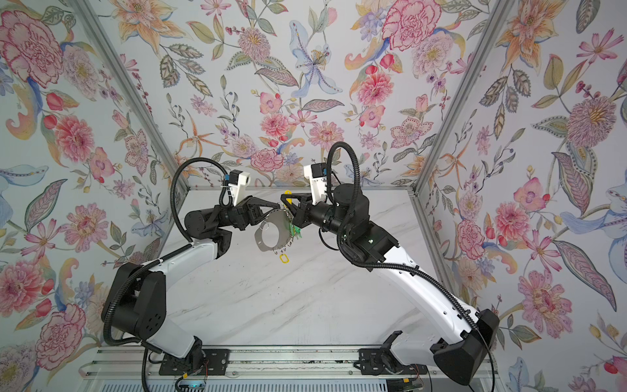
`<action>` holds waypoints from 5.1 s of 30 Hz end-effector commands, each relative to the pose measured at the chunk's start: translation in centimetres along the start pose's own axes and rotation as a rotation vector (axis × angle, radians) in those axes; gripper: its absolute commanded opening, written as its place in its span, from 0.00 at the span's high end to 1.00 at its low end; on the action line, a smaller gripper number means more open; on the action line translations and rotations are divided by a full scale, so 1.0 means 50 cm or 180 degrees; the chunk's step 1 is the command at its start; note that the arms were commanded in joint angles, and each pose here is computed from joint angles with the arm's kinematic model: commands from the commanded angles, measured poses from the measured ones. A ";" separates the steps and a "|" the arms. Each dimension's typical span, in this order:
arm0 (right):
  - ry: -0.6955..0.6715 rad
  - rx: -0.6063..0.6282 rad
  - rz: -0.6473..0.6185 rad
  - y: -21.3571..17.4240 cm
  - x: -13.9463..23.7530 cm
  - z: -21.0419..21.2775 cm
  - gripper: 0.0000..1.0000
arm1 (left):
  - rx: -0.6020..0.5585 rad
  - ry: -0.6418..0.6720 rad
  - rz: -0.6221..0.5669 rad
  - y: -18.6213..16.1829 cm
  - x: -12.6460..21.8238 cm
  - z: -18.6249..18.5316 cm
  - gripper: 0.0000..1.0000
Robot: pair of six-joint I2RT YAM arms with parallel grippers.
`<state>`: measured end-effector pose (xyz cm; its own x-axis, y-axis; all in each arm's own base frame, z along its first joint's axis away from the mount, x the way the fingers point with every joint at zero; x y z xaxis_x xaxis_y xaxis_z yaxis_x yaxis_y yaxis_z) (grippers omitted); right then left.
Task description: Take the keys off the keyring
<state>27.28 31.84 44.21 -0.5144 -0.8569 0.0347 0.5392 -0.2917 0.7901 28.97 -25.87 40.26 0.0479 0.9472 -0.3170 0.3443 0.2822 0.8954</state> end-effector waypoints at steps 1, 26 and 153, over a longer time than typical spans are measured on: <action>0.0173 -0.0060 -0.0087 0.012 0.006 0.029 1.00 | -0.0965 -0.0207 -0.0461 0.077 0.018 -0.068 1.00; 0.0550 -0.0612 -0.0041 -0.010 -0.071 0.000 1.00 | -0.1364 0.0073 -0.1143 0.136 0.043 -0.093 1.00; 0.0662 0.0146 0.0552 0.019 -0.098 0.082 1.00 | -0.2337 0.2071 0.0663 -0.080 -0.005 0.074 1.00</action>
<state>31.86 35.53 43.50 -0.4187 -0.8972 0.1402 0.6129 -0.1653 0.7727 31.24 -26.93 37.98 -0.5922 0.7873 -0.1715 -0.3563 -0.0650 0.9321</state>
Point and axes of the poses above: each gripper's point midway between its finger pads, its own x axis back along the fingers, its own z axis along the line the jaws close on, y = z × x, the point moved 1 cm from there along x, back along the fingers, and after that the axes turned 8 degrees about -x, right-handed, at the moved point
